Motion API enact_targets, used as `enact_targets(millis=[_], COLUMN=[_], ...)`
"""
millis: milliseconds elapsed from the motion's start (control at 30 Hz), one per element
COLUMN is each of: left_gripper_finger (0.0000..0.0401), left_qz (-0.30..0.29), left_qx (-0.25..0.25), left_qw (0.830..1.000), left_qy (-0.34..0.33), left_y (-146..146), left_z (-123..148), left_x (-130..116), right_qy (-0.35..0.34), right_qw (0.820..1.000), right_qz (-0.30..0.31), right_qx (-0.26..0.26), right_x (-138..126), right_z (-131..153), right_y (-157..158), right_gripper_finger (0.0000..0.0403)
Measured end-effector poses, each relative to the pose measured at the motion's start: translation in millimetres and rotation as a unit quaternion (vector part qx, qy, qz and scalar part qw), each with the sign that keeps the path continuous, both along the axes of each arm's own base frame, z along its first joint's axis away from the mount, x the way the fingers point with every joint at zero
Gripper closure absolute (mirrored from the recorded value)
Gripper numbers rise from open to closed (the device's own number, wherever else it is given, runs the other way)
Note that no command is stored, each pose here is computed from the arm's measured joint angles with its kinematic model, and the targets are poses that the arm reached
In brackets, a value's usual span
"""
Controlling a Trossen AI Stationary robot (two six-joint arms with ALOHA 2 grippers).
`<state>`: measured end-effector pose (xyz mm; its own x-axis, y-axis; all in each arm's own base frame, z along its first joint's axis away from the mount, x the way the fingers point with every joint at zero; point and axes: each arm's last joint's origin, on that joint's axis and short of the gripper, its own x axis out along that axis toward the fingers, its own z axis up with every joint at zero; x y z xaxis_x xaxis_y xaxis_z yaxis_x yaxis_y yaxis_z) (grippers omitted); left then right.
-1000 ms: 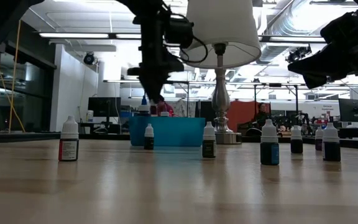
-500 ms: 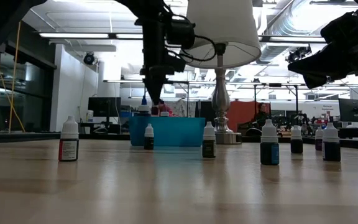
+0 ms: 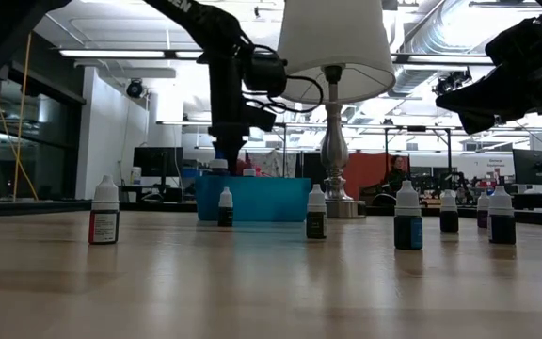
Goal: Pick & Place food coloring
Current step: Put the left small red food coloring bottle into the blue bin
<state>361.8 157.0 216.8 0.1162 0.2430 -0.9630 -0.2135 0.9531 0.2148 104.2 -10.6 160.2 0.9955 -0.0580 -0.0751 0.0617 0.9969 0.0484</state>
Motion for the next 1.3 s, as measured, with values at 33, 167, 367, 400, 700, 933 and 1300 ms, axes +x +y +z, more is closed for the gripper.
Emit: enact_targets(millis=[33, 167, 367, 400, 700, 933, 1300], left_gripper_finger=[0.0364, 0.0364, 0.0364, 0.0364, 0.0364, 0.0364, 0.0364], left_qz=[0.001, 0.007, 0.011, 0.01, 0.007, 0.008, 0.03], left_qx=[-0.005, -0.013, -0.016, -0.016, -0.005, -0.006, -0.001], left_qw=[1.0, 1.0, 1.0, 1.0, 0.999, 1.0, 0.999], left_qy=[-0.004, -0.012, -0.014, -0.013, -0.034, -0.023, -0.041], left_y=[2, 6, 7, 7, 8, 7, -8], left_z=[0, -1, -1, -1, 13, 20, 15], left_x=[-1, -2, -2, -2, 7, 5, 18], right_qy=[0.0, 0.0, 0.0, 0.0, 0.0, 0.0, 0.0], right_qw=[1.0, 1.0, 1.0, 1.0, 1.0, 1.0, 1.0], right_qz=[0.0, 0.0, 0.0, 0.0, 0.0, 0.0, 0.0], right_qx=[0.0, 0.0, 0.0, 0.0, 0.0, 0.0, 0.0], right_x=[0, 0, 0, 0, 0, 0, 0], right_z=[0, 0, 0, 0, 0, 0, 0], right_y=[0, 0, 0, 0, 0, 0, 0], right_gripper_finger=[0.0402, 0.0402, 0.0402, 0.0402, 0.0402, 0.0402, 0.0402])
